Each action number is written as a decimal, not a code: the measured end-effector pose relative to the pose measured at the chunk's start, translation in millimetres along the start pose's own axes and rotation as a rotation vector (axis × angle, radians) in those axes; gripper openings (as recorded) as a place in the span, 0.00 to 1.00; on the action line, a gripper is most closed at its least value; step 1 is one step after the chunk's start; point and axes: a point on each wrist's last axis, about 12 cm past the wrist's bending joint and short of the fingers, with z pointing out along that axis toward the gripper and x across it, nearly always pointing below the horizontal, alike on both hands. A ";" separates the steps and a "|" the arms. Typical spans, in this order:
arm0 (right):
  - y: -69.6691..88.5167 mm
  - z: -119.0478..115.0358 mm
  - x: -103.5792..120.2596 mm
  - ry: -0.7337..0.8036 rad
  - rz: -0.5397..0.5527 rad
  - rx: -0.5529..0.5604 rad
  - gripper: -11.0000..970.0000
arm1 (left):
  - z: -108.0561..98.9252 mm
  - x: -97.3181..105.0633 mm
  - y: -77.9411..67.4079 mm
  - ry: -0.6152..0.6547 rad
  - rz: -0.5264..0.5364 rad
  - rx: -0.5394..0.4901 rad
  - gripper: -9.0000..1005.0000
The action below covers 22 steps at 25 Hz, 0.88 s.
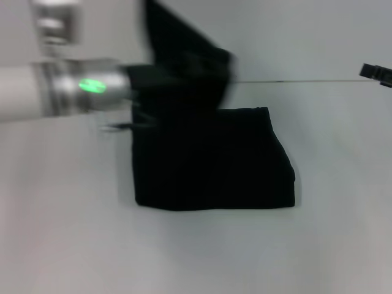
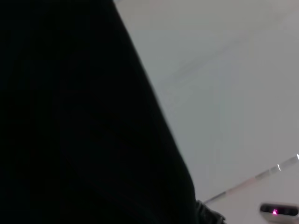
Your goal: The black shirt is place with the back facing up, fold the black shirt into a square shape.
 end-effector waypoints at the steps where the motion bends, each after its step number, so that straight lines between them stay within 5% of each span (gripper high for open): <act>1: -2.3 -4.2 0.1 0.002 -0.004 0.001 0.89 | 20.6 6.4 -2.8 0.015 0.004 0.001 0.06; 6: -8.5 -17.1 -3.9 0.010 -0.039 0.004 0.89 | 90.1 56.4 9.2 -0.049 -0.066 -0.048 0.08; 10: -8.3 -18.4 -5.9 0.030 -0.075 0.002 0.89 | 103.6 99.8 15.5 -0.139 -0.053 -0.048 0.16; 17: -5.0 -9.9 -9.9 0.083 -0.128 0.013 0.89 | 84.6 131.3 -4.5 -0.287 0.051 0.209 0.31; 22: 6.3 8.3 -11.2 0.215 -0.111 0.017 0.89 | 42.4 124.3 11.7 -0.370 0.067 0.246 0.43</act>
